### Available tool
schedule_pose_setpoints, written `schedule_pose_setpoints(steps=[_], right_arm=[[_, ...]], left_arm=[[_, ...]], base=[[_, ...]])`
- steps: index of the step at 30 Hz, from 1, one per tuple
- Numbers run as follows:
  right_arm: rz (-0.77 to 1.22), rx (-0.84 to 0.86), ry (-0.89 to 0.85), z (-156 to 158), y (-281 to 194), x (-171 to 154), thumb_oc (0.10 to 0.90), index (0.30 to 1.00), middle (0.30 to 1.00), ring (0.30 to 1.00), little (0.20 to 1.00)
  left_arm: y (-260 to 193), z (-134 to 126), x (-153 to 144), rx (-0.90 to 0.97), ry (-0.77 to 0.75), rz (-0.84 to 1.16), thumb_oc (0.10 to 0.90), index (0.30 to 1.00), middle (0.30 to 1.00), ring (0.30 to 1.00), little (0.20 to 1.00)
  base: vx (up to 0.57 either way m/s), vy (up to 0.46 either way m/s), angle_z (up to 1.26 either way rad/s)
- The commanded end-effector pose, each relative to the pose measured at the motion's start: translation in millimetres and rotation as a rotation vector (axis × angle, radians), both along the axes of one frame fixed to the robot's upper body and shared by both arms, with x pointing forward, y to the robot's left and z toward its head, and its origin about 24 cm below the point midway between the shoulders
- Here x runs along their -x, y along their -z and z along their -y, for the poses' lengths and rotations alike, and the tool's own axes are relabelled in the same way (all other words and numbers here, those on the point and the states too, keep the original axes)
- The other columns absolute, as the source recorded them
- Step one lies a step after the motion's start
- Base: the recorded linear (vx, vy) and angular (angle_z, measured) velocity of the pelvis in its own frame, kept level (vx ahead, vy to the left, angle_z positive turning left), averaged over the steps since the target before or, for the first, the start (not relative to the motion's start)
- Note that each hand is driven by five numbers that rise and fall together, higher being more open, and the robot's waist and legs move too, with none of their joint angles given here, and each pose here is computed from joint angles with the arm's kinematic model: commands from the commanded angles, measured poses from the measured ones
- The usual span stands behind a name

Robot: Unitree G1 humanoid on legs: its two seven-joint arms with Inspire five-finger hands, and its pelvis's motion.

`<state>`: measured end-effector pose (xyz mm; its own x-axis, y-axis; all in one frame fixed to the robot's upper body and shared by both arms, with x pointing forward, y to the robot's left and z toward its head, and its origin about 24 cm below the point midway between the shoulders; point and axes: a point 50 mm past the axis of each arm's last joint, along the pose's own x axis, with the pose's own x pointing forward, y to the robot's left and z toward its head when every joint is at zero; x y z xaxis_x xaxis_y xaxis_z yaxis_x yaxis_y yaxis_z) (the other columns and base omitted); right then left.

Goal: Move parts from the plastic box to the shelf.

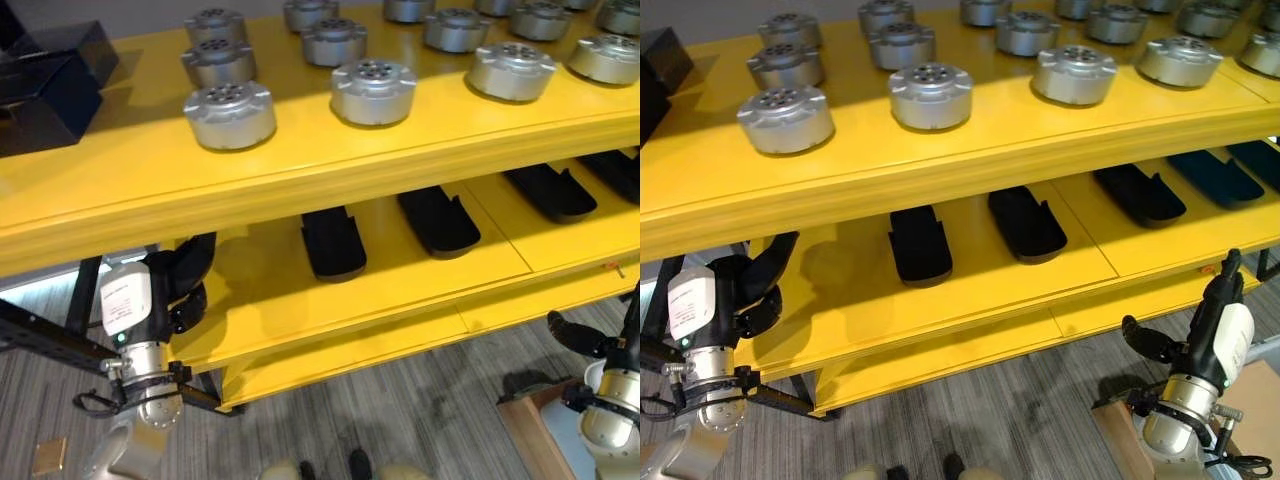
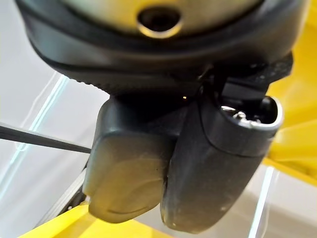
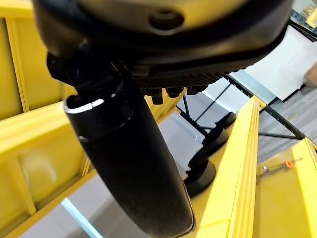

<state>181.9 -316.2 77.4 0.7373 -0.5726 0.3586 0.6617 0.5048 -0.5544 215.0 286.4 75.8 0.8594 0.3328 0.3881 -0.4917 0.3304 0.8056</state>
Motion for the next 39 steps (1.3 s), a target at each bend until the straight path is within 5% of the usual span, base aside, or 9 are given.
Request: schedule_pose_setpoints(steps=[1,19,39], right_arm=[[0.246,0.128,-0.008,11.9,-55.6,-11.5,0.900,1.000,1.000,1.000,1.000],[0.216,0.050,-0.046,-11.4,-40.9,-21.6,0.900,1.000,1.000,1.000,1.000],[0.302,0.024,-0.025,-16.4,-48.3,-34.9,0.900,1.000,1.000,1.000,1.000]], left_arm=[[-53.5,-7.1,-11.4,-0.010,-0.037,0.303,0.400,0.300,0.300,0.300,0.300],[-2.0,6.8,-48.6,0.082,-0.081,-0.041,0.400,0.300,0.300,0.300,0.300],[51.1,57.8,-45.7,-0.036,0.208,-0.345,0.400,0.300,0.300,0.300,0.300]], base=[[0.08,0.251,-0.69],[0.01,0.085,-0.04],[-0.03,-0.058,-0.04]])
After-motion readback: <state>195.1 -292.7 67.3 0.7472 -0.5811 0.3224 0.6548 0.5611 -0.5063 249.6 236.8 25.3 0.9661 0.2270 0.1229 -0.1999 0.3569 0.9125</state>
